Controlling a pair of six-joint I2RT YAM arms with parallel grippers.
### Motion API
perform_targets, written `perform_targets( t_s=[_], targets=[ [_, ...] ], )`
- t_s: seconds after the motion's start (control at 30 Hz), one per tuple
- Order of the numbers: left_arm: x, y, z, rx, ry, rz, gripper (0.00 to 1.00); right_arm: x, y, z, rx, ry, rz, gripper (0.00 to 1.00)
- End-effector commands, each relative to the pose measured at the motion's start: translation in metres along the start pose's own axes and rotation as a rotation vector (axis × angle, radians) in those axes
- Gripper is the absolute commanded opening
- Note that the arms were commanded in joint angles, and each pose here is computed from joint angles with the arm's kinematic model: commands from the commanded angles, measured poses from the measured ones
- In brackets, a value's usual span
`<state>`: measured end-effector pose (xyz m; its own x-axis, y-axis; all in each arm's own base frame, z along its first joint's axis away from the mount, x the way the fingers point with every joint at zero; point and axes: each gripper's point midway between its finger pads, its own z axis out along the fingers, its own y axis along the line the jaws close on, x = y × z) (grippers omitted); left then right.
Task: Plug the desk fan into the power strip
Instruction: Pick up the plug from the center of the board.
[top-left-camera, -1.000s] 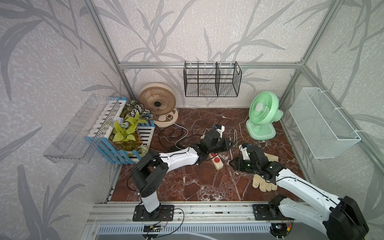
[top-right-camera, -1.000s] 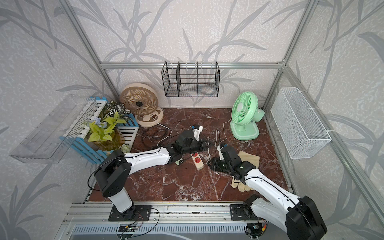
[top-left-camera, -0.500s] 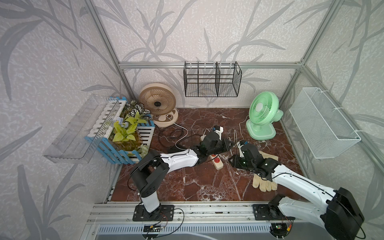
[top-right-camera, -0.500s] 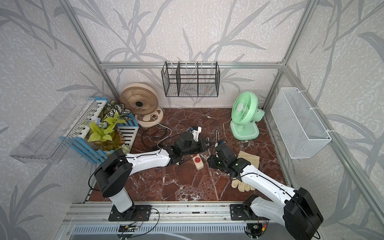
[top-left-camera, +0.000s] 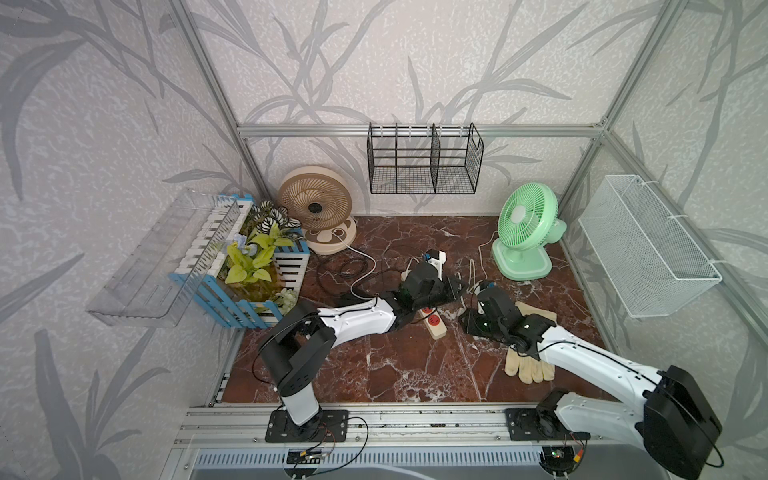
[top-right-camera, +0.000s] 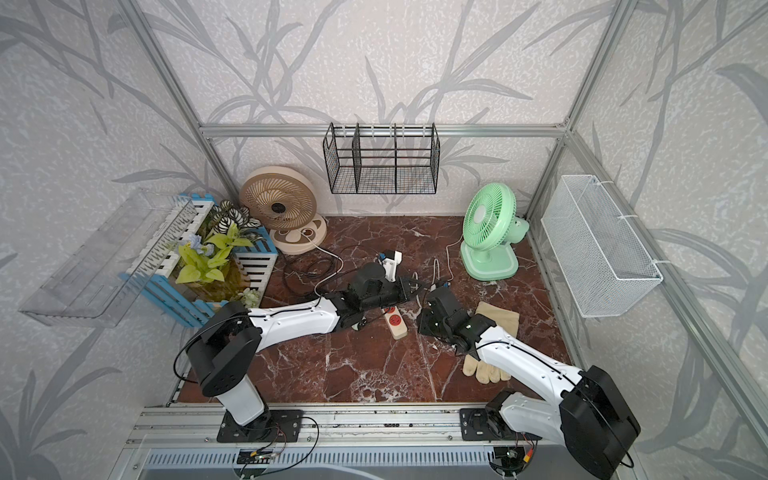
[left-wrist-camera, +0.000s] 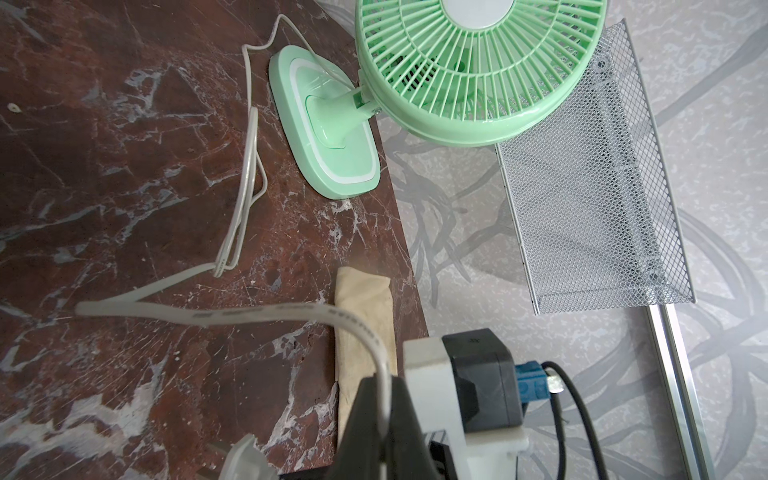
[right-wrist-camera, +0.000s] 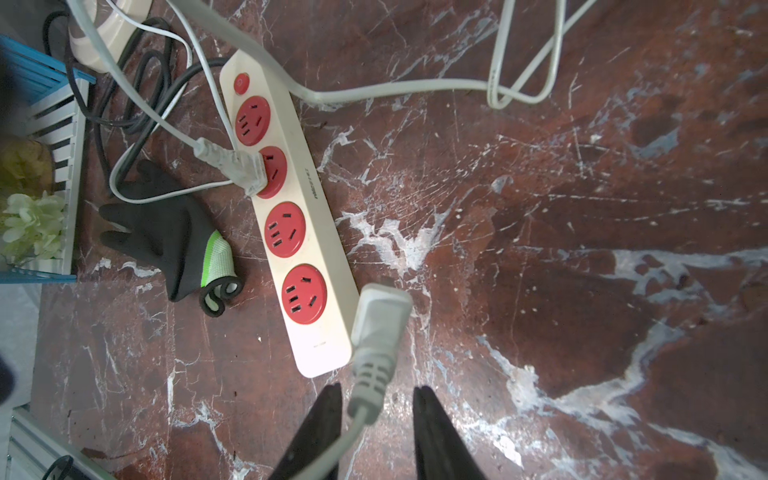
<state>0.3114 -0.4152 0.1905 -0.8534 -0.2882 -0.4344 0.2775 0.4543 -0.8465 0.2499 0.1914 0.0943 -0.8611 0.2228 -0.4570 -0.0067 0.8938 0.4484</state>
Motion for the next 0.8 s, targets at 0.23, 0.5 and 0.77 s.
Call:
perform_targets(
  t_s=[0.23,0.5,0.77],
  targets=[
    [-0.004,-0.013,-0.008,0.03,-0.017,0.009,0.0,-0.027,0.015,-0.005,-0.019,-0.095,0.027,0.36],
    [-0.005,-0.01,-0.005,0.016,-0.024,0.003,0.0,-0.03,0.012,-0.008,0.001,-0.156,0.038,0.37],
    [-0.007,-0.009,-0.002,0.008,-0.026,-0.003,0.0,-0.027,0.01,-0.01,0.061,-0.213,0.004,0.37]
  ],
)
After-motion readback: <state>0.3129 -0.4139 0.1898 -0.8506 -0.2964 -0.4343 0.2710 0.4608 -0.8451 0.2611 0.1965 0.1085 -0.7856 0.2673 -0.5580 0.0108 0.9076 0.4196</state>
